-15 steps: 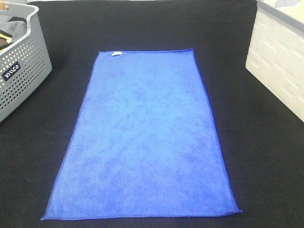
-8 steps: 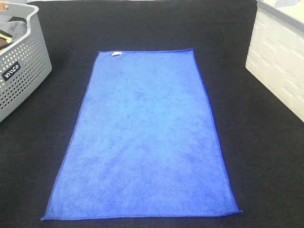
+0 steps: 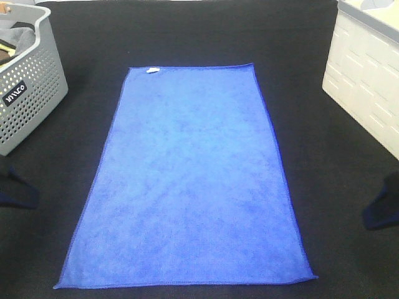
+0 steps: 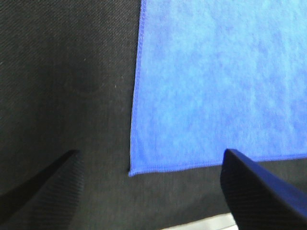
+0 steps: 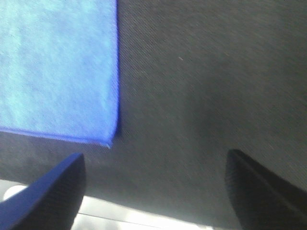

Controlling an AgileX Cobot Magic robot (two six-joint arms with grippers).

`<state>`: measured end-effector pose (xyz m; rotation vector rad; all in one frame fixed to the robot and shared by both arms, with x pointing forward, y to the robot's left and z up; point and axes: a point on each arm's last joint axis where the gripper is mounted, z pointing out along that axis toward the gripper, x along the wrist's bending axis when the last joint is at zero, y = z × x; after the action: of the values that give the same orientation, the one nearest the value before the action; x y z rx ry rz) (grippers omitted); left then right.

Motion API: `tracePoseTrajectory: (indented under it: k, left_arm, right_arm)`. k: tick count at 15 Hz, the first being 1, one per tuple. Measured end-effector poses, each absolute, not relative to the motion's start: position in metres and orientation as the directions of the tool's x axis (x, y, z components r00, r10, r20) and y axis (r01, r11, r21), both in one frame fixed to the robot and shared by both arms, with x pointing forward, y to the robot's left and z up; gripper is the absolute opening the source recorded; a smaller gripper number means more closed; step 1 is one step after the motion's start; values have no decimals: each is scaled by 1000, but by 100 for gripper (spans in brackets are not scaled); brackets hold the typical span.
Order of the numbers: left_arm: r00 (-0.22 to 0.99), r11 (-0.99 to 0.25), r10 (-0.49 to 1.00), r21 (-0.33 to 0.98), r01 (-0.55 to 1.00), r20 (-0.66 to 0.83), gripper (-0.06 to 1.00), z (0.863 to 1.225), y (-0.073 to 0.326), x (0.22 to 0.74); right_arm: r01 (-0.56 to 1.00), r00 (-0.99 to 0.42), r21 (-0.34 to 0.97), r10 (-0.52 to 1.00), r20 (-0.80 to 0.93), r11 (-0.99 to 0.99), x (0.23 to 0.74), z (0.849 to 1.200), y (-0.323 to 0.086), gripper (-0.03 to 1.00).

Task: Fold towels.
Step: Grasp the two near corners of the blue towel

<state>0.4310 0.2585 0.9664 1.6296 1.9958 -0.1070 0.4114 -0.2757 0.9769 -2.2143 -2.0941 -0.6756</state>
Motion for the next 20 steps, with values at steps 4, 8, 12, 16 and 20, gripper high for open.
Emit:
tracePoseTrajectory:
  k: [4,8,12,16,20]
  left_arm:
    - [-123,254,874,227,940,-470,75,937,256,449]
    - [-132,252,866,193,948,-483,75,915,253,458]
    - [-155,250,847,125,960,-508,75,884,249,466]
    - [-149,245,827,109,964,-542,75,866,246,471]
    - [-111,207,813,106,973,-571,74,859,222,472]
  right_arm:
    - [952,-17,290,927,374,-99,438,952,-272,76]
    - [944,23,291,913,407,-153,452,937,-271,76]
    - [966,50,212,916,399,-145,459,911,-271,76]
    - [981,-52,192,927,372,-22,460,888,-238,76]
    - [983,12,166,929,369,-79,466,875,-231,74]
